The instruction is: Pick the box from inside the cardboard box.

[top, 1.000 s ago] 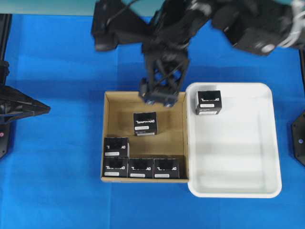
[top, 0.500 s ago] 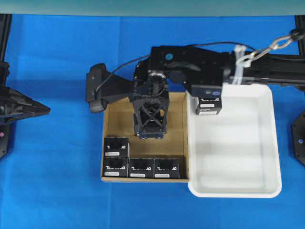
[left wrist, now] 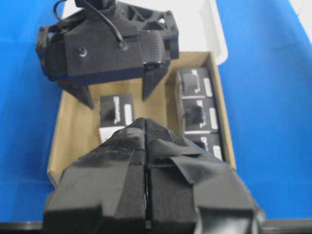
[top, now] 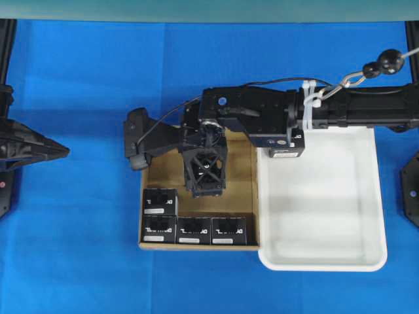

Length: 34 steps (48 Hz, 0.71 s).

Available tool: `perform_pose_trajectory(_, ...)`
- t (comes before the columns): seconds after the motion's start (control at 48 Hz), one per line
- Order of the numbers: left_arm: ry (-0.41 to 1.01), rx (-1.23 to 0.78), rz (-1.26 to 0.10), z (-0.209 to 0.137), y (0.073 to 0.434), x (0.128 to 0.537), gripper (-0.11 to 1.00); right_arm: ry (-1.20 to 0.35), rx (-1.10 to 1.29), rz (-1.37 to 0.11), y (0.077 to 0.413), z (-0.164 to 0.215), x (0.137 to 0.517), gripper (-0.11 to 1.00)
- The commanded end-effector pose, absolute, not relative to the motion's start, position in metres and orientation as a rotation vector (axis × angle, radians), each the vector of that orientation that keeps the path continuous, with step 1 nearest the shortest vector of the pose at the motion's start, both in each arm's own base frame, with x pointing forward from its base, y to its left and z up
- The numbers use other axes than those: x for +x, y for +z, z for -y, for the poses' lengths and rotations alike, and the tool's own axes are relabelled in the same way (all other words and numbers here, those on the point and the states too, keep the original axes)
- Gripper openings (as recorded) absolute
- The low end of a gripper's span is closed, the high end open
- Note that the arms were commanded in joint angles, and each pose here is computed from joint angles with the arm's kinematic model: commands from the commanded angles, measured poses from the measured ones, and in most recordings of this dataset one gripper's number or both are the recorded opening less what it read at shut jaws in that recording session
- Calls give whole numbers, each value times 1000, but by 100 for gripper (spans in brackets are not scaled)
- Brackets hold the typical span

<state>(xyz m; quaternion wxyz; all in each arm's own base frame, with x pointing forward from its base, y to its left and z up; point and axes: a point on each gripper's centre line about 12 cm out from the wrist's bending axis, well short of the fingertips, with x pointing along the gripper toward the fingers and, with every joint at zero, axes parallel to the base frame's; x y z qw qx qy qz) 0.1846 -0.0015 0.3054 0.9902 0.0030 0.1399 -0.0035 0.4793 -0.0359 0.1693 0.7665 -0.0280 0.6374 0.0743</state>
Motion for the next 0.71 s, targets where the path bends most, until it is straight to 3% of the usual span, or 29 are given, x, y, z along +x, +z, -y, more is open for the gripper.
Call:
perform_pose_trajectory(0.0, -8, 9, -259, 2, 315, 187, -7, 155, -74, -1369, 166, 36, 481, 99)
perform_pose_trajectory(0.687, -6, 6, -261, 1, 315, 187, -7, 140, -47, -1376, 118, 39, 478, 99)
